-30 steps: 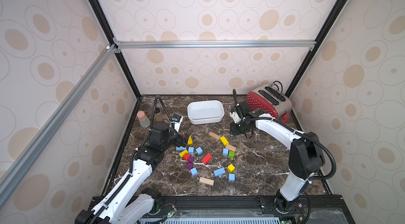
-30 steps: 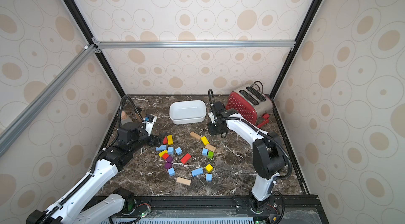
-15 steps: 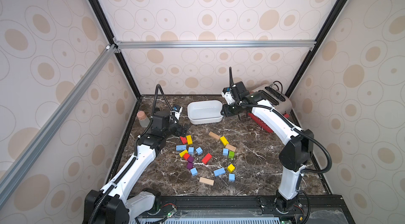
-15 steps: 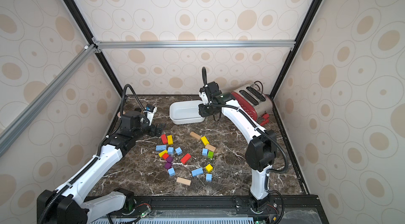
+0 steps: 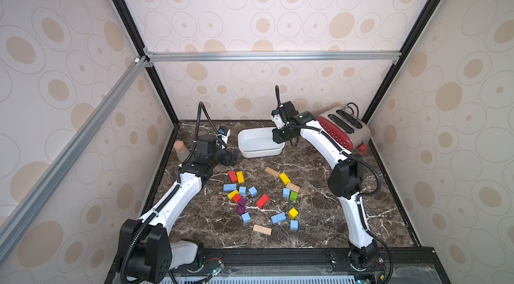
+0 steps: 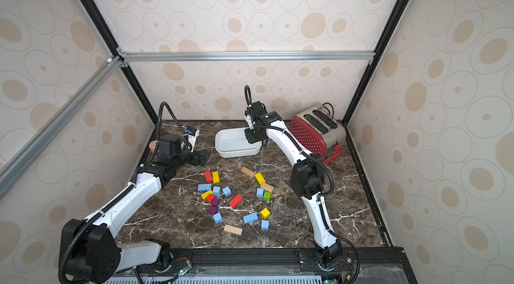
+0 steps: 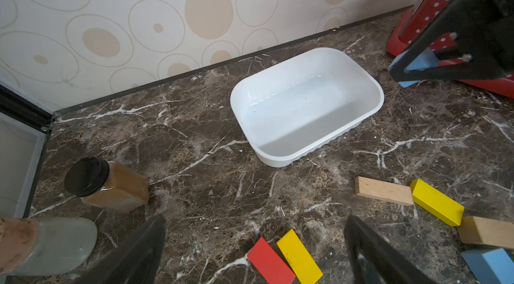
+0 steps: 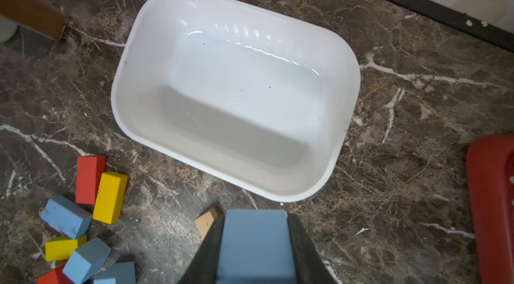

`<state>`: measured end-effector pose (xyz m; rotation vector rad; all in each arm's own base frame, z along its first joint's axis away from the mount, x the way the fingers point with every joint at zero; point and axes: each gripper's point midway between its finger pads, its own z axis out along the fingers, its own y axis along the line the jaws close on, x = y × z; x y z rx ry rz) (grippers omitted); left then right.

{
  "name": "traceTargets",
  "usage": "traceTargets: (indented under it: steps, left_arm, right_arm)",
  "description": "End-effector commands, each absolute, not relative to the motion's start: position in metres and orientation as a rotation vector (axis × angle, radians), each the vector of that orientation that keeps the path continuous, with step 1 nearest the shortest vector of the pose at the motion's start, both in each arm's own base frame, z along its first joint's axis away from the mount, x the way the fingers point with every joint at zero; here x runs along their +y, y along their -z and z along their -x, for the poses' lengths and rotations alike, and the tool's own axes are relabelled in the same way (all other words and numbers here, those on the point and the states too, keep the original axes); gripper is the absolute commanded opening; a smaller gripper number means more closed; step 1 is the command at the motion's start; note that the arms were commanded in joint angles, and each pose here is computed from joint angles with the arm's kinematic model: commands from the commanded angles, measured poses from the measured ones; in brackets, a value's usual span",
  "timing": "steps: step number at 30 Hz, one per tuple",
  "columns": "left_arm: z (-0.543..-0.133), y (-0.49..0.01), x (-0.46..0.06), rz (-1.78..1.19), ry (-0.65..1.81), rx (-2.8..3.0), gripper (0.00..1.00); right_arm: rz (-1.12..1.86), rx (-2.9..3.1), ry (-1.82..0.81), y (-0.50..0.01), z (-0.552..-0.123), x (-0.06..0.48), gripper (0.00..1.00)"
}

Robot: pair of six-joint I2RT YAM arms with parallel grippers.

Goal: Pick out the blue building blocks
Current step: Place the building block in the storage box.

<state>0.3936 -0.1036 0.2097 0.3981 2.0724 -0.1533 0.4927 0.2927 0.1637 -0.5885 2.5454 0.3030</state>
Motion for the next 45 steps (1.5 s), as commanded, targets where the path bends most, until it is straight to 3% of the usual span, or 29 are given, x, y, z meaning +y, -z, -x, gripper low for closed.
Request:
traceTargets:
  steps: [1,16,40,45]
  left_arm:
    - [-0.399,-0.209,-0.103,-0.379,0.166,2.054,0.99]
    - [-0.394,-0.179,-0.104,-0.346,0.203,2.106,0.99]
    - [-0.375,-0.174,-0.099,-0.370,0.179,2.118,0.99]
    - [-0.371,-0.174,-0.096,-0.374,0.165,2.127,0.99]
  right_arm:
    - [0.630,2.546,-0.255,-0.152,-0.500,0.297,0.00]
    - [0.635,2.542,-0.237,-0.089,-0.532,0.313,0.00]
    - [0.557,2.718,-0.098,-0.044,-0.509,0.285,0.00]
    - [0.549,2.722,-0.115,-0.047,-0.507,0.285,0.15]
